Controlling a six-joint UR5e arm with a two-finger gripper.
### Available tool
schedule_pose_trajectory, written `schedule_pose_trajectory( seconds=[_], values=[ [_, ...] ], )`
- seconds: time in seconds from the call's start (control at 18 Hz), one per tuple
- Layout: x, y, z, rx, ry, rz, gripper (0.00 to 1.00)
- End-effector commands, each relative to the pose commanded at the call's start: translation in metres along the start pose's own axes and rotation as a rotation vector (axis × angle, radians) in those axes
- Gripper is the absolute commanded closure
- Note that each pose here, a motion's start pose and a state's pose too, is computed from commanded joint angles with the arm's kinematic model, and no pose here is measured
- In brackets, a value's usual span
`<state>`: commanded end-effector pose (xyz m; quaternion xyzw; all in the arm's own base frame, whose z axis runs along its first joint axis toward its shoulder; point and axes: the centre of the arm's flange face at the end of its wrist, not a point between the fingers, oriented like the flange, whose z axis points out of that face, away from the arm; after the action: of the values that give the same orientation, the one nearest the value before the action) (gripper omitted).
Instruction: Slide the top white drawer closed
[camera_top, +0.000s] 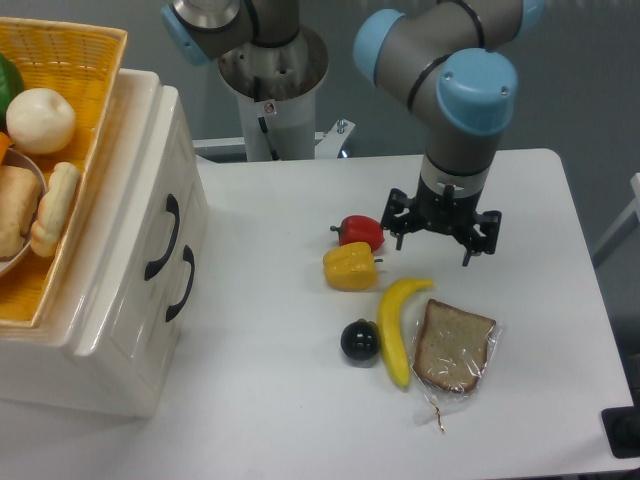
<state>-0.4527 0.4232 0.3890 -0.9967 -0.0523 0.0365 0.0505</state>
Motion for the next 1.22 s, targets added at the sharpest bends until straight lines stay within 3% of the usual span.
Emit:
schedule_pose_trajectory(
  seconds=[1.22],
  values=[
    [0.008,-0.008,0.000,0.015,-0.016,-0.004,0.00]
  ],
)
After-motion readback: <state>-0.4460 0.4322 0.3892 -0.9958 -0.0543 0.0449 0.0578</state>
